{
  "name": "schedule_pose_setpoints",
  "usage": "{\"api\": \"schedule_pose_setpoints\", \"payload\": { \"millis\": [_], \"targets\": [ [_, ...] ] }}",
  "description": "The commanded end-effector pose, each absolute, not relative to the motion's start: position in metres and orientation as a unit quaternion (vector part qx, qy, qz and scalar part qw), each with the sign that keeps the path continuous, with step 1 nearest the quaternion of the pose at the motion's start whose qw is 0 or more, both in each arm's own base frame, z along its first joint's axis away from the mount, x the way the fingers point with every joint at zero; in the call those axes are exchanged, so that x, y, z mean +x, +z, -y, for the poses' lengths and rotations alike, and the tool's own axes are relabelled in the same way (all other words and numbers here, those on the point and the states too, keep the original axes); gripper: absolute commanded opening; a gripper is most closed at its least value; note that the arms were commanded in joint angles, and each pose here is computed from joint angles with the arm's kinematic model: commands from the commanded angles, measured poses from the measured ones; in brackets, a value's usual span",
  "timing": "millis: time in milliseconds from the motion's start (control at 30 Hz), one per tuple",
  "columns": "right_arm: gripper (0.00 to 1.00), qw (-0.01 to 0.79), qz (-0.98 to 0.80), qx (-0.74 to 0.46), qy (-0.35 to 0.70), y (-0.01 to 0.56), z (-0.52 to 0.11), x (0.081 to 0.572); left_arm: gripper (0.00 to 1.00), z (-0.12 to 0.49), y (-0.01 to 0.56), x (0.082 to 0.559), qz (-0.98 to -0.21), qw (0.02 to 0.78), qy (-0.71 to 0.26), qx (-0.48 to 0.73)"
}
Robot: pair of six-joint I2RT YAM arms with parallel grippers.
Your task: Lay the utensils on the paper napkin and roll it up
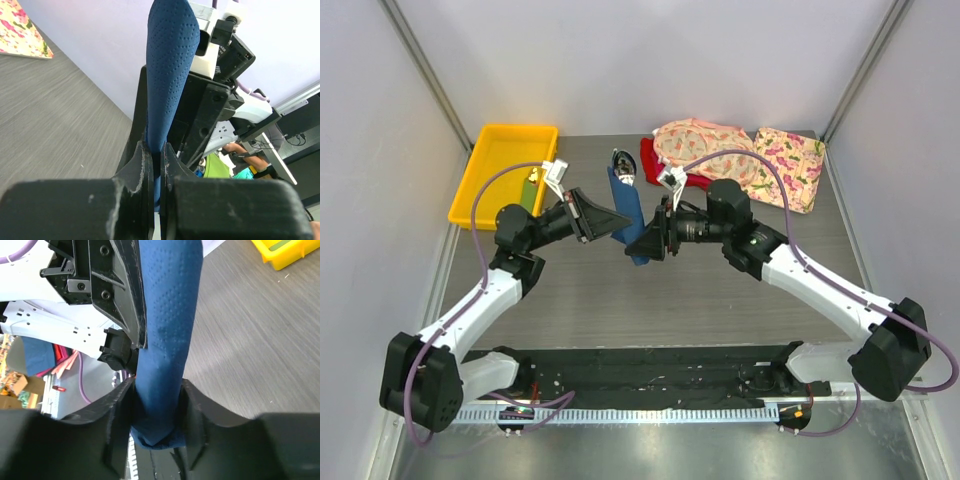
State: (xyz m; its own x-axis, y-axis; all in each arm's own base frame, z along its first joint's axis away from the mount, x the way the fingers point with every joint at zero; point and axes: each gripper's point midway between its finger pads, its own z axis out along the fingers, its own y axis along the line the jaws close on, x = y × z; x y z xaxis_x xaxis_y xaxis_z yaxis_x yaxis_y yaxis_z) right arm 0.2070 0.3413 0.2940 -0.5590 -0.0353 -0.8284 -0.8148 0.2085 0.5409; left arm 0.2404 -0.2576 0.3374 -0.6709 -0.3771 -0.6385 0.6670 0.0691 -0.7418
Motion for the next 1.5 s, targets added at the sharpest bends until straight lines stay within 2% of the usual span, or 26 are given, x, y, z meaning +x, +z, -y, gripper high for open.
{"api": "schedule_pose_setpoints", "payload": {
  "millis": [0,167,233,333,400,433,467,667,700,733,767,833,867,900,933,967,1000,1033,1100,1233,1300,1333,1400,1433,1467],
  "targets": [
    [0.42,0.319,-0.681,-0.32,0.576,0.292,-0.337,0.183,0.0,0.245,0.387,0.249,-0.566,0.464,-0.668,0.131],
    [0.34,0.288,-0.689,-0.318,0.584,0.276,-0.336,0.175,0.0,0.243,0.389,0.252,-0.565,0.469,-0.666,0.127],
    [0.27,0.283,-0.685,-0.317,0.592,0.279,-0.337,0.173,0.0,0.243,0.387,0.252,-0.566,0.469,-0.666,0.127],
    [0.25,0.275,-0.687,-0.314,0.595,0.278,-0.337,0.172,0.0,0.242,0.386,0.252,-0.567,0.469,-0.666,0.125],
    [0.35,0.27,-0.688,-0.313,0.596,0.278,-0.338,0.172,0.0,0.242,0.387,0.252,-0.566,0.471,-0.665,0.125],
    [0.47,0.27,-0.689,-0.312,0.596,0.279,-0.338,0.172,0.0,0.242,0.388,0.251,-0.563,0.473,-0.666,0.129],
    [0.54,0.27,-0.691,-0.31,0.595,0.278,-0.338,0.173,0.0,0.242,0.389,0.25,-0.562,0.473,-0.666,0.13],
    [0.5,0.254,-0.701,-0.304,0.593,0.267,-0.337,0.171,0.0,0.239,0.392,0.253,-0.56,0.48,-0.663,0.126],
    [0.44,0.255,-0.699,-0.305,0.594,0.267,-0.337,0.17,0.0,0.239,0.392,0.254,-0.561,0.48,-0.663,0.125],
    [0.34,0.253,-0.698,-0.306,0.596,0.267,-0.337,0.17,0.0,0.239,0.392,0.253,-0.56,0.48,-0.664,0.126],
    [0.32,0.253,-0.698,-0.305,0.596,0.267,-0.337,0.17,0.0,0.239,0.393,0.253,-0.559,0.481,-0.663,0.127],
    [0.32,0.248,-0.702,-0.302,0.596,0.265,-0.337,0.169,0.0,0.238,0.394,0.255,-0.559,0.483,-0.662,0.126],
    [0.45,0.245,-0.707,-0.298,0.593,0.262,-0.337,0.17,0.0,0.238,0.394,0.255,-0.559,0.483,-0.662,0.127],
    [0.47,0.243,-0.71,-0.297,0.59,0.26,-0.337,0.171,0.0,0.238,0.396,0.255,-0.556,0.485,-0.662,0.127],
    [0.42,0.24,-0.712,-0.296,0.59,0.258,-0.336,0.17,0.0,0.238,0.396,0.255,-0.557,0.485,-0.663,0.128],
    [0.3,0.235,-0.714,-0.295,0.59,0.255,-0.337,0.169,0.0,0.238,0.397,0.255,-0.556,0.485,-0.663,0.127],
    [0.28,0.233,-0.715,-0.294,0.59,0.253,-0.337,0.17,0.0,0.238,0.397,0.255,-0.556,0.485,-0.663,0.127],
    [0.27,0.23,-0.718,-0.292,0.589,0.25,-0.336,0.17,0.0,0.238,0.396,0.256,-0.556,0.485,-0.662,0.127],
    [0.4,0.227,-0.726,-0.284,0.584,0.245,-0.336,0.172,0.0,0.237,0.398,0.256,-0.556,0.488,-0.661,0.127],
    [0.09,0.223,-0.728,-0.283,0.584,0.243,-0.337,0.173,0.0,0.237,0.399,0.257,-0.555,0.489,-0.661,0.128],
    [0.01,0.219,-0.732,-0.278,0.582,0.24,-0.338,0.174,0.0,0.236,0.401,0.258,-0.553,0.492,-0.661,0.127],
    [0.04,0.218,-0.734,-0.277,0.581,0.24,-0.338,0.175,0.0,0.236,0.401,0.258,-0.553,0.492,-0.661,0.127],
    [0.37,0.217,-0.736,-0.272,0.581,0.239,-0.337,0.177,0.0,0.236,0.401,0.259,-0.553,0.492,-0.661,0.126],
    [0.49,0.217,-0.737,-0.271,0.58,0.238,-0.337,0.177,0.0,0.236,0.401,0.258,-0.553,0.491,-0.661,0.126],
    [0.51,0.219,-0.738,-0.27,0.579,0.238,-0.337,0.178,0.0,0.236,0.401,0.258,-0.553,0.491,-0.661,0.126]
  ]
}}
